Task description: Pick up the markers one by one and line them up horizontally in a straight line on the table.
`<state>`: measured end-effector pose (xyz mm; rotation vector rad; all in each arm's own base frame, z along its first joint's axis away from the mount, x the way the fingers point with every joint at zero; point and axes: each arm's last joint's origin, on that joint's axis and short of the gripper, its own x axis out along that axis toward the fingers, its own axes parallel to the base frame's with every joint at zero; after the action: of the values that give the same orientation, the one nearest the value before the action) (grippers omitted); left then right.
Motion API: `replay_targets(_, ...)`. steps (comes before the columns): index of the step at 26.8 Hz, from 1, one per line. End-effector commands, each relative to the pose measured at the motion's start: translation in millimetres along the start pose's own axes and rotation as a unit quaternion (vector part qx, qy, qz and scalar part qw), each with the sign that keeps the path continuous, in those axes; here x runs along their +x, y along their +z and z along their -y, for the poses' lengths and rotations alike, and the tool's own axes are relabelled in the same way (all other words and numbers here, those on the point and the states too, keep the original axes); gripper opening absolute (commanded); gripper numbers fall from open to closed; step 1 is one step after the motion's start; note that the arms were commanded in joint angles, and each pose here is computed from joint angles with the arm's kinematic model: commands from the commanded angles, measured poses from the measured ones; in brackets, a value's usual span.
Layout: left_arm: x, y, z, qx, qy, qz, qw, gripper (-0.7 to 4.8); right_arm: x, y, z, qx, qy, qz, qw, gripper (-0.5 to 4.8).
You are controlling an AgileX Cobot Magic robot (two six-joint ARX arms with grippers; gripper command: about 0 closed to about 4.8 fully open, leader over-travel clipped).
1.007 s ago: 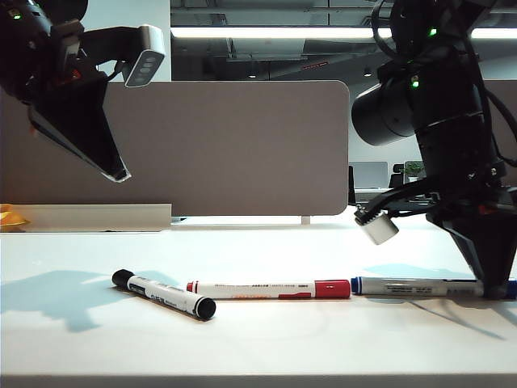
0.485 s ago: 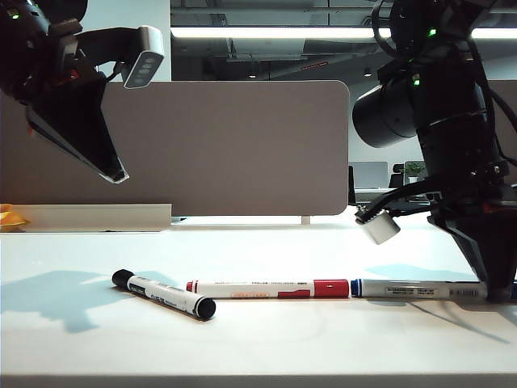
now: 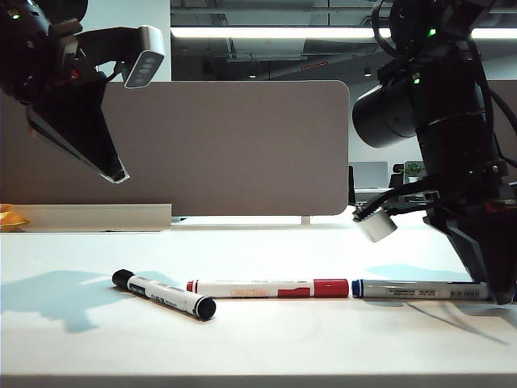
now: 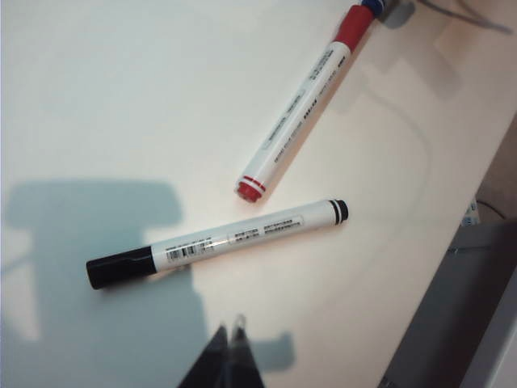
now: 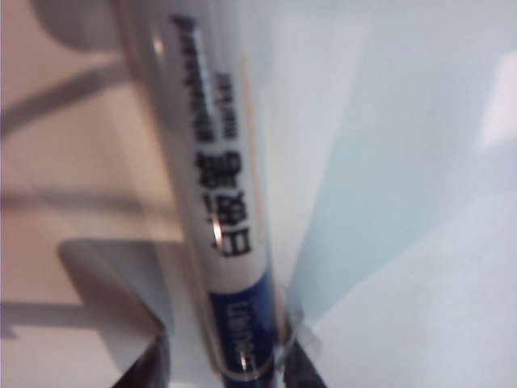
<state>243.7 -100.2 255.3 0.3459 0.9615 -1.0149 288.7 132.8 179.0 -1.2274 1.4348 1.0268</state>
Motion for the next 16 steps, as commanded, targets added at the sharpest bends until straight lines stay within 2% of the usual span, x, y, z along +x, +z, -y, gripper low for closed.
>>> replay_targets(1,-2.0,1.8,0.2,0.005,0.002,0.008,1.0,-0.06,-0.9,-0.3,-0.7,-0.001,0.003,0.001,1.0,1.82)
replay_targets(2,-2.0,1.8,0.2,0.005,0.002,0.008,1.0,-0.06,-0.9,-0.2,-0.5,-0.001,0.003,0.002,1.0,1.82)
replay_targets(5,-2.0,1.7,0.3,0.005,0.002,0.007,1.0,-0.06,-1.0,0.8,1.4,0.0,-0.009,0.004,1.0,2.66)
replay_targets(16,-2.0,1.3,0.3,0.004,0.004,0.004,1.0,-0.06,-10.0,-0.1,2.7,0.018,-0.033,0.02,0.999,2.9)
